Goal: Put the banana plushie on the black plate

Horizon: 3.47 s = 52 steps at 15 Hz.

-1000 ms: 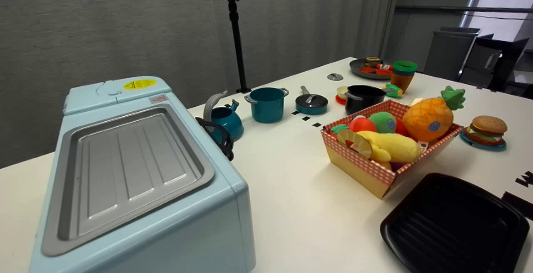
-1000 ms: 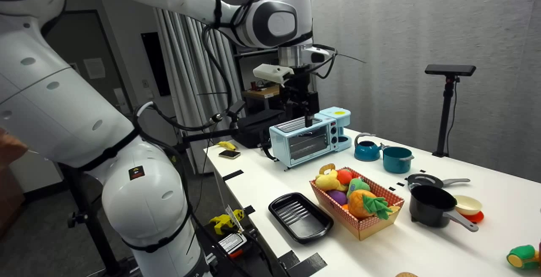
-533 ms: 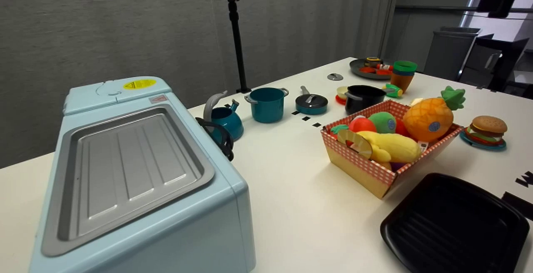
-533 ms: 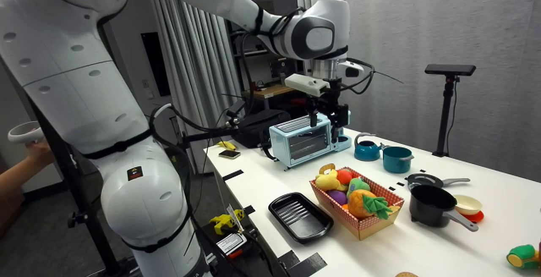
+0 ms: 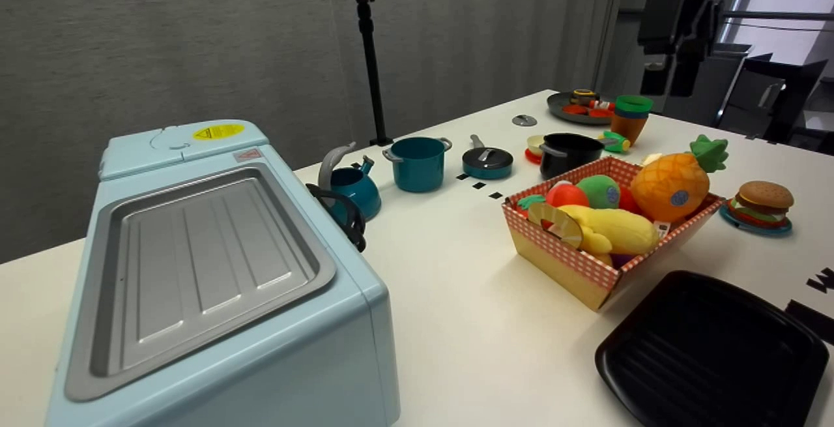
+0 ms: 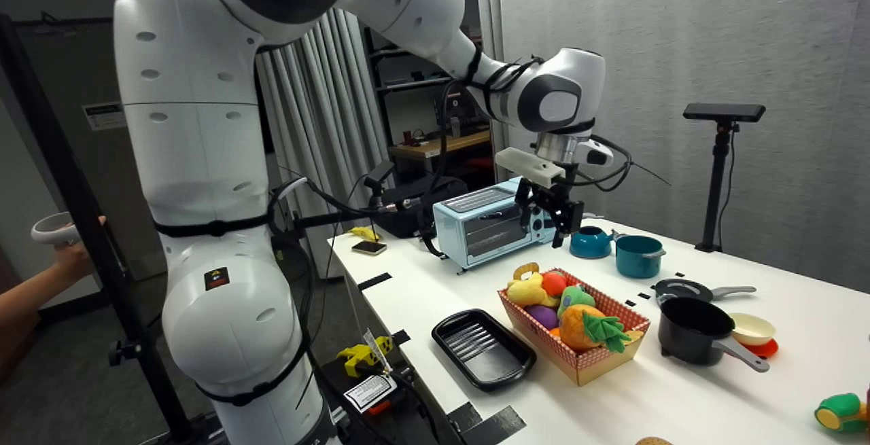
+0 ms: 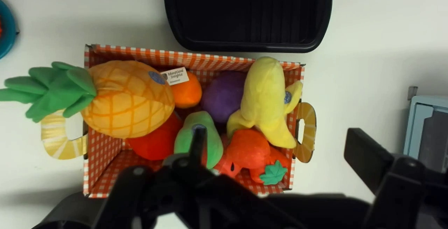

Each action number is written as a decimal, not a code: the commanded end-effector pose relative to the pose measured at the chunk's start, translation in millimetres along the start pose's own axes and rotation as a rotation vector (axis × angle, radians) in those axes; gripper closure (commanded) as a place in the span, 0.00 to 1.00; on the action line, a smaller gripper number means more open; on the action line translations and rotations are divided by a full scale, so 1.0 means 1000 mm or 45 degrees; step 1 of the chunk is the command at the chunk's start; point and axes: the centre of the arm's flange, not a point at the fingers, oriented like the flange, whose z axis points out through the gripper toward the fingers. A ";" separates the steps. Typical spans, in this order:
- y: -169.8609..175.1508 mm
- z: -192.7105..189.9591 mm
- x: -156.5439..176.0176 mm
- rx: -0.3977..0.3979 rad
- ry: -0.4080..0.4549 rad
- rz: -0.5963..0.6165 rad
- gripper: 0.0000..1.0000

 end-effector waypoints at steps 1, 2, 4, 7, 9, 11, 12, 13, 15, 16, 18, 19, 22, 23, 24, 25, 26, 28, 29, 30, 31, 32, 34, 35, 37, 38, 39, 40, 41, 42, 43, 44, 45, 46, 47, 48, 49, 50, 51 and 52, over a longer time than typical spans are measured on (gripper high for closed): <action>0.006 0.023 0.038 0.036 -0.026 0.015 0.00; 0.008 0.033 0.042 0.039 -0.033 0.024 0.00; 0.012 0.051 0.049 0.039 -0.040 0.039 0.00; 0.016 0.079 0.058 0.052 -0.060 0.054 0.00; 0.018 0.095 0.062 0.073 -0.080 0.066 0.00; 0.017 0.112 0.066 0.103 -0.110 0.077 0.00; 0.015 0.119 0.067 0.126 -0.124 0.083 0.00; 0.010 0.128 0.069 0.144 -0.139 0.086 0.00; 0.001 0.143 0.071 0.157 -0.166 0.080 0.00; -0.002 0.148 0.073 0.163 -0.176 0.078 0.00; -0.004 0.160 0.075 0.188 -0.199 0.080 0.00; -0.003 0.167 0.077 0.196 -0.212 0.087 0.00; 0.007 0.178 0.077 0.203 -0.234 0.113 0.34; 0.012 0.178 0.076 0.205 -0.235 0.122 0.42; 0.015 0.178 0.075 0.200 -0.231 0.134 0.51; 0.018 0.176 0.074 0.195 -0.226 0.141 0.58; 0.019 0.170 0.071 0.188 -0.215 0.146 0.65; 0.015 0.156 0.064 0.189 -0.197 0.156 0.79; 0.011 0.147 0.060 0.204 -0.190 0.161 0.87; 0.007 0.138 0.057 0.213 -0.187 0.168 0.93; 0.000 0.126 0.051 0.222 -0.178 0.174 0.99; -0.005 0.116 0.047 0.228 -0.169 0.179 0.99; -0.016 0.088 0.037 0.225 -0.148 0.186 0.97; -0.017 0.075 0.032 0.217 -0.144 0.190 0.96; -0.021 0.049 0.023 0.212 -0.122 0.202 0.98; -0.022 0.039 0.019 0.200 -0.102 0.208 0.97; -0.022 0.028 0.015 0.195 -0.084 0.214 0.97; -0.022 0.019 0.012 0.178 -0.058 0.219 0.97; -0.021 0.009 0.009 0.150 -0.019 0.228 0.97; -0.020 0.001 0.006 0.135 0.003 0.239 0.97; -0.019 -0.005 0.002 0.130 0.015 0.248 0.97; -0.017 -0.007 -0.003 0.130 0.023 0.255 0.97; -0.015 -0.007 -0.007 0.138 0.024 0.263 0.97; -0.012 -0.002 -0.011 0.156 0.010 0.269 0.97; -0.010 0.005 -0.016 0.164 -0.009 0.273 0.97; -0.008 0.013 -0.020 0.168 -0.031 0.279 0.97; -0.005 0.023 -0.024 0.172 -0.056 0.286 0.97; -0.002 0.033 -0.028 0.174 -0.082 0.296 0.97; 0.001 0.045 -0.032 0.175 -0.114 0.310 0.97; 0.002 0.056 -0.036 0.176 -0.144 0.320 0.97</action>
